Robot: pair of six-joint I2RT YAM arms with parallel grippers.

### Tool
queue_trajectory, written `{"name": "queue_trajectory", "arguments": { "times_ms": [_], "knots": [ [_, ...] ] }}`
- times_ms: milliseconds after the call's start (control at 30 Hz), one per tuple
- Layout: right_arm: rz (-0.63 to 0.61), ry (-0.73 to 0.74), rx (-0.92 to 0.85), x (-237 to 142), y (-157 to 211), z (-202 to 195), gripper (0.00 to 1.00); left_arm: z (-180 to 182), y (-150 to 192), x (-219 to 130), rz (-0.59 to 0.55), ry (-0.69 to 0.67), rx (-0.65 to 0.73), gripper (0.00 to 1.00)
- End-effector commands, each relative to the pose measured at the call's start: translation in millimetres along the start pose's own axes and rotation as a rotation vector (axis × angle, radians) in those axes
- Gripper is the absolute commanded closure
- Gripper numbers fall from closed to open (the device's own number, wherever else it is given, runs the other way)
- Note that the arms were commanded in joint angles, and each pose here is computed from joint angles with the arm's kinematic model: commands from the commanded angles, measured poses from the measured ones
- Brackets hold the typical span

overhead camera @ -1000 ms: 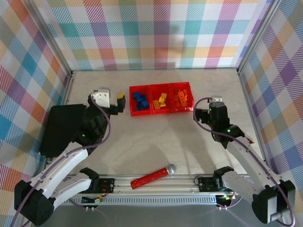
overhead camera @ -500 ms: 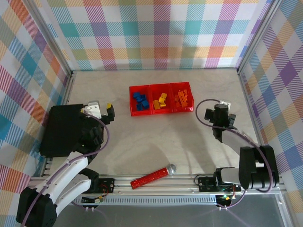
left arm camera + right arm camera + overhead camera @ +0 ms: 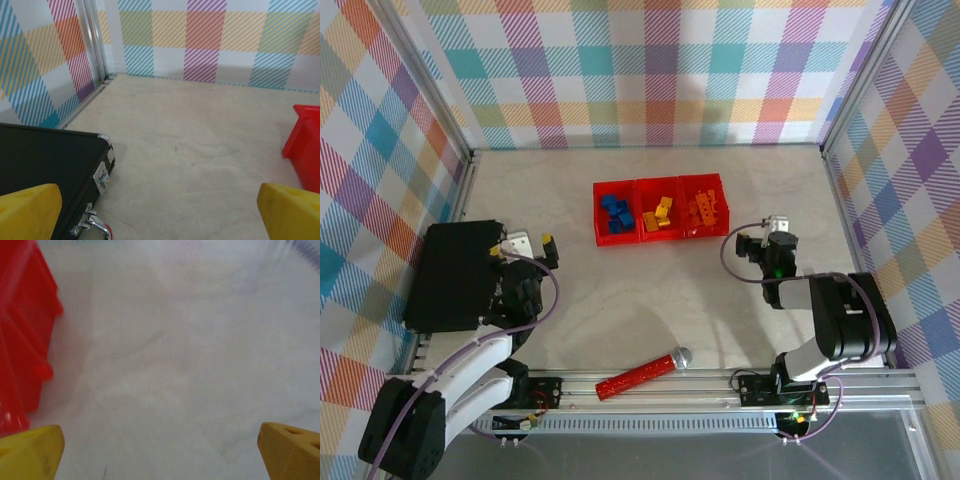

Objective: Sort the legos into containers by color
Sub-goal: Reset both arms

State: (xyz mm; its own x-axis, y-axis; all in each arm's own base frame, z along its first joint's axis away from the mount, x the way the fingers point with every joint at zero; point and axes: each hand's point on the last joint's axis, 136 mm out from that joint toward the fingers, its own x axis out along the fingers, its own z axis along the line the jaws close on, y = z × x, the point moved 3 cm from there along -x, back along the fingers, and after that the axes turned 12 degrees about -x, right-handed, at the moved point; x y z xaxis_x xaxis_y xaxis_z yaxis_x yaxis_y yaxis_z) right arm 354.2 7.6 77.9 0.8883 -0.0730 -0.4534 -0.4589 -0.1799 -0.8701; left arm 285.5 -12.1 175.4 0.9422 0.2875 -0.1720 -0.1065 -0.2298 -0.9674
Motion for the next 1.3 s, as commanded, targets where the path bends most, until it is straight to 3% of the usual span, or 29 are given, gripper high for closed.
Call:
{"name": "queue_trajectory", "arguments": {
  "times_ms": [0, 100, 300, 533, 633, 1267],
  "knots": [
    [-0.141, -0.007, 0.005, 0.2, -29.7, -2.5, 0.01, 3.4, 8.1, 8.9, -0.015, -0.002, -0.007, 0.0],
    [-0.135, -0.01, 0.009, -0.1, -29.3, -2.9, 0.01, -1.3, 30.2, 22.1, 0.038, 0.037, 0.023, 0.0],
    [-0.128, -0.015, 0.01, -0.5, -29.1, -2.2, 0.01, -21.5, 40.4, 53.2, 0.116, 0.142, 0.063, 0.0],
    [-0.129, -0.013, 0.011, -0.5, -29.2, -2.8, 0.01, -9.5, 64.0, 80.6, 0.11, 0.106, 0.046, 0.0],
    [-0.127, -0.013, 0.012, -0.2, -29.1, -2.8, 0.01, -8.7, 68.5, 92.7, 0.22, 0.111, 0.026, 0.0],
    [-0.111, -0.042, 0.021, 2.2, -28.0, -2.4, 0.01, -6.8, 68.1, 96.2, 0.24, 0.13, 0.005, 0.0]
  ]
}}
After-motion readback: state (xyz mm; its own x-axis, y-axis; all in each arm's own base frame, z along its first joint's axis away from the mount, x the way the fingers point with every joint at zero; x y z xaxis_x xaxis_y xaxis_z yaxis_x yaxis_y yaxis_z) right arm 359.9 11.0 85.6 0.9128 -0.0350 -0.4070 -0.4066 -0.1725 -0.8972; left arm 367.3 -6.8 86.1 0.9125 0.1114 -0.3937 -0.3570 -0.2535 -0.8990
